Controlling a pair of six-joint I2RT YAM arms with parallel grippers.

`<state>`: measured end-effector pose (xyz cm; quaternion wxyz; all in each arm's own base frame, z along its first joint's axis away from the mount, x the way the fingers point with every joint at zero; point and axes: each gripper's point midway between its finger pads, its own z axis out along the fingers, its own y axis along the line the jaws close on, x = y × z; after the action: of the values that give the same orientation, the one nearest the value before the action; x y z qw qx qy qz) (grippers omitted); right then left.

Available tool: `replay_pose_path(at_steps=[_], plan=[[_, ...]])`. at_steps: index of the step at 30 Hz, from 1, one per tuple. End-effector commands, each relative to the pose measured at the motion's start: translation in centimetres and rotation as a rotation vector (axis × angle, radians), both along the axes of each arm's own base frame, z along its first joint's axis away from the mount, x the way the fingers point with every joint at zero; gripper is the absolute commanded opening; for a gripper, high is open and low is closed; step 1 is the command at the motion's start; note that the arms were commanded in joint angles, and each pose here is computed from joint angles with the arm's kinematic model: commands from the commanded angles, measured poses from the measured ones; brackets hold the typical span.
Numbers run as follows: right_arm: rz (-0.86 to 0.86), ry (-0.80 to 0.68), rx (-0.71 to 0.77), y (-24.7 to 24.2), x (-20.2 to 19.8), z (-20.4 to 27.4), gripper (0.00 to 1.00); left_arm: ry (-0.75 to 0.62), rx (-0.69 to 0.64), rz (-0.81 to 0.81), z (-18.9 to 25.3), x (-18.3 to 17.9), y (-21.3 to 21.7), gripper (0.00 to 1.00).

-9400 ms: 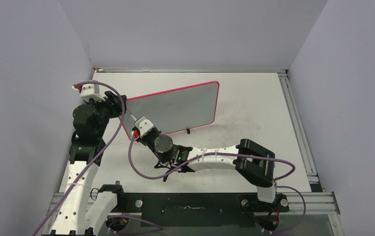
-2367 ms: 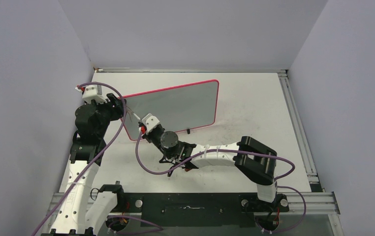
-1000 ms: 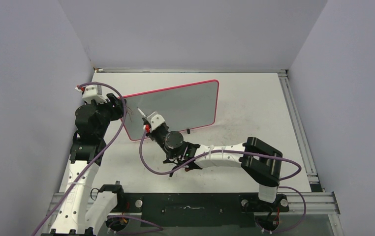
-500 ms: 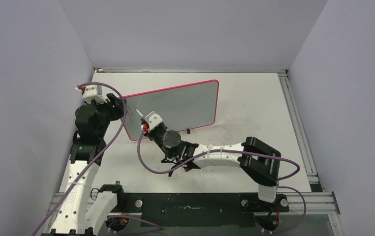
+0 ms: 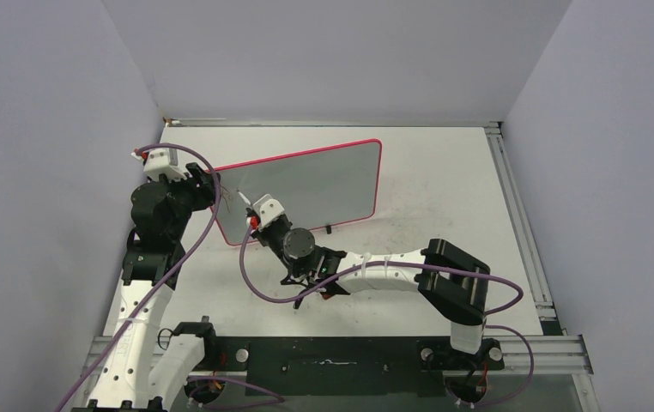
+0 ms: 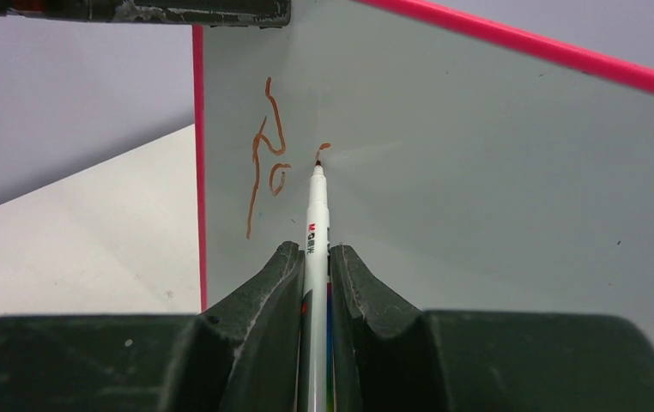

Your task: Write a sentence on the whiteboard

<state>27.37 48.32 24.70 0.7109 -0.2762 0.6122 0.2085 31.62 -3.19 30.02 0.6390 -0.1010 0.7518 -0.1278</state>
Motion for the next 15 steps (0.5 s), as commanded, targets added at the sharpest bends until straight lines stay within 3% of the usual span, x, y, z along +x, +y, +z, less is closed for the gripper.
replay_pose_path(at_steps=[1,15], plan=[[-0.041,0.012,0.017,-1.0,0.6,-0.1,0.05,-0.031,0.002,-0.008,0.9,-0.1,-0.2,0.53],[-0.014,0.028,-0.006,-0.6,0.3,-1.1,0.05,-0.031,0.002,-0.010,0.9,-0.1,-0.3,0.53]])
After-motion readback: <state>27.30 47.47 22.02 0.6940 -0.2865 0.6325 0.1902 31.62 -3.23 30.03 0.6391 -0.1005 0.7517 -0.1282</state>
